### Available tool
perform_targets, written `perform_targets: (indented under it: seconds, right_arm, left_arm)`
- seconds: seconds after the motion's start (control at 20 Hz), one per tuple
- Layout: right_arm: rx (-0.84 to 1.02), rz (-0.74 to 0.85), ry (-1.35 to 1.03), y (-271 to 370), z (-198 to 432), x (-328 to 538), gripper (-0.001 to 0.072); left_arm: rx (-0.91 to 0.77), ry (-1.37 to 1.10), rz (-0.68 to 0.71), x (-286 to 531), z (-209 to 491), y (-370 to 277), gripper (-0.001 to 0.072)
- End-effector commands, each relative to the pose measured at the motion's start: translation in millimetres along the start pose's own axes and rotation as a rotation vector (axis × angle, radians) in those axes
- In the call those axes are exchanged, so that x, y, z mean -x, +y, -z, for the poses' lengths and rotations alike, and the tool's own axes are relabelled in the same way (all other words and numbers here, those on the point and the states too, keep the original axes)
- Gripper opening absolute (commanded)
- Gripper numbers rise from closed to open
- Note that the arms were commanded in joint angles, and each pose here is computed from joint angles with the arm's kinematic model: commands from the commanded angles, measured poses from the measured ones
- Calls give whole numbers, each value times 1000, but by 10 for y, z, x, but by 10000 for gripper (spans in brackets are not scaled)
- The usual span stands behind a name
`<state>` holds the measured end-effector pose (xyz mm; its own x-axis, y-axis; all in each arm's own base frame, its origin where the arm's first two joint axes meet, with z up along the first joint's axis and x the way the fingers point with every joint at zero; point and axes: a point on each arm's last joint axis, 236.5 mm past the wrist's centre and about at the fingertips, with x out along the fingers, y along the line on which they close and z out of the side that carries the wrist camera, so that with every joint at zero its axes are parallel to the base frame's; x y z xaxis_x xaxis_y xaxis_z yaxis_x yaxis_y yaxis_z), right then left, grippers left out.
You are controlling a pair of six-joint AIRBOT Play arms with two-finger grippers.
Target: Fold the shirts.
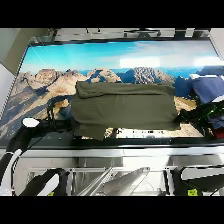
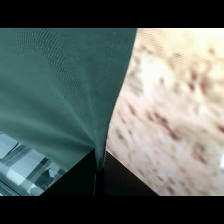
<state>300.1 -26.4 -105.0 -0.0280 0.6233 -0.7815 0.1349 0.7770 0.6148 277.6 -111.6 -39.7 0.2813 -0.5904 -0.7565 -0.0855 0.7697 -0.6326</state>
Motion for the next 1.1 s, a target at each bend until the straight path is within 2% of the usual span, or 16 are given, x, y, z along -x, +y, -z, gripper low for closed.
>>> perform_targets:
  seconds: [0.0,0.2,0.35,0.45,0.65,0.85,1.05]
  right_arm:
    - [-26,0,-28,-70,-26,67,14]
    - [-12,-84,-116,193,-297,269,15]
    - [55,-199,-265,627,-735,513,14]
    - [69,-202,-356,726,-996,584,15]
    - [44,-144,-450,602,-1386,394,15]
    - [24,-195,-540,536,-1739,235,15]
    - [9,-197,-528,399,-1867,114,15]
  left_arm:
    - [-50,2,22,134,-196,-166,23]
    - [-106,48,62,141,-541,-401,23]
    - [-194,-1,75,141,-1050,-664,23]
    - [-233,-43,76,104,-1411,-772,23]
    - [-254,-44,84,-187,-1938,-752,23]
    - [-303,-22,86,-601,-2227,-643,24]
    - [-317,-5,94,-898,-2440,-560,23]
